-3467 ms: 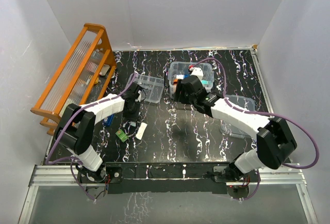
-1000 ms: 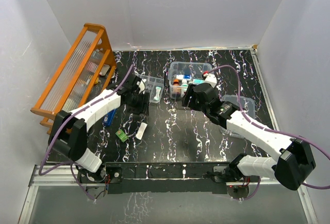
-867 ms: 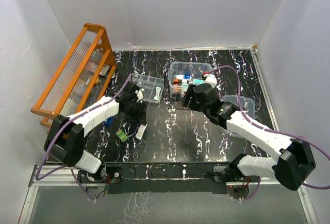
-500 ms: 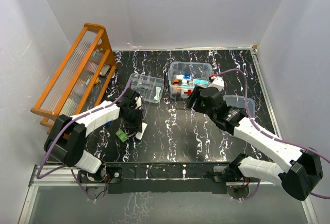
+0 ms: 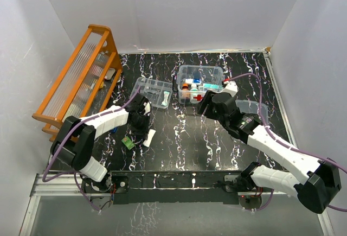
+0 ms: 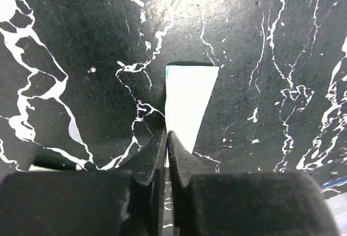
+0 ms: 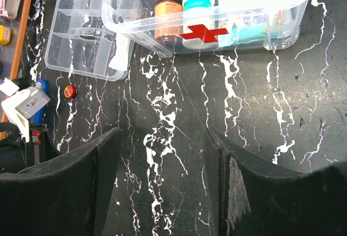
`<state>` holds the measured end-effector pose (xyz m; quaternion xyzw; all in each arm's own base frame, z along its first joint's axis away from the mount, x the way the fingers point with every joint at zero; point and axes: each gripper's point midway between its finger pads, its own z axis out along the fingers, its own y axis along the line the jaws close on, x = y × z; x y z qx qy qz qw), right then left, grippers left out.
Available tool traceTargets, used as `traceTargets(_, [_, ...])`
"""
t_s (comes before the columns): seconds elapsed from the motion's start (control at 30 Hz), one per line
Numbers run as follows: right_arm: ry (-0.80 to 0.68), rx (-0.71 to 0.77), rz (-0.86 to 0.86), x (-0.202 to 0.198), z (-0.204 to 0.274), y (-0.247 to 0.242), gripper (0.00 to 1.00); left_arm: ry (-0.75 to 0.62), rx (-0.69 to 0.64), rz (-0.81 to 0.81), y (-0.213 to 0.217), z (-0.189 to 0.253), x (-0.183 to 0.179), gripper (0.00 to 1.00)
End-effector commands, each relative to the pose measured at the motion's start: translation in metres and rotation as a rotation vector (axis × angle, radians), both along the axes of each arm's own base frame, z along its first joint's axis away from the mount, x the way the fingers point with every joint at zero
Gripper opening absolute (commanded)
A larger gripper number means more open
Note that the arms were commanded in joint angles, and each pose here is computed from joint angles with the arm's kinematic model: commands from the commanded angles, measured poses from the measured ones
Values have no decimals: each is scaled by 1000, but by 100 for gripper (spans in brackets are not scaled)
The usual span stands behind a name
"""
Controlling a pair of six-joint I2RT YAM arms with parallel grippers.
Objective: Organize the medicine kit
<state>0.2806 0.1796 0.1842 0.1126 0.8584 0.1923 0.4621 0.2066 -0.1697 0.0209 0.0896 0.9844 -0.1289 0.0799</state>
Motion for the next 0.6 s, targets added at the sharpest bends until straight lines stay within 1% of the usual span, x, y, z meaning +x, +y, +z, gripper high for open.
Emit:
traceTargets(0.0, [-55,24,-46,3,14,-9,59,-34,13,-27,1,2,7,0])
traceTargets(0.27, [-77,21,-69,2,20,-16,59,-182,-35,-32,-11,42,36,0])
traceTargets(0.47, [-99,23,-90,1,26,-22,59,-328,-49,-14,-20,75,74,0])
traceTargets(0.57, [-108,24,-100,0,28,-25,59,-370,-44,-28,-29,85,98,0])
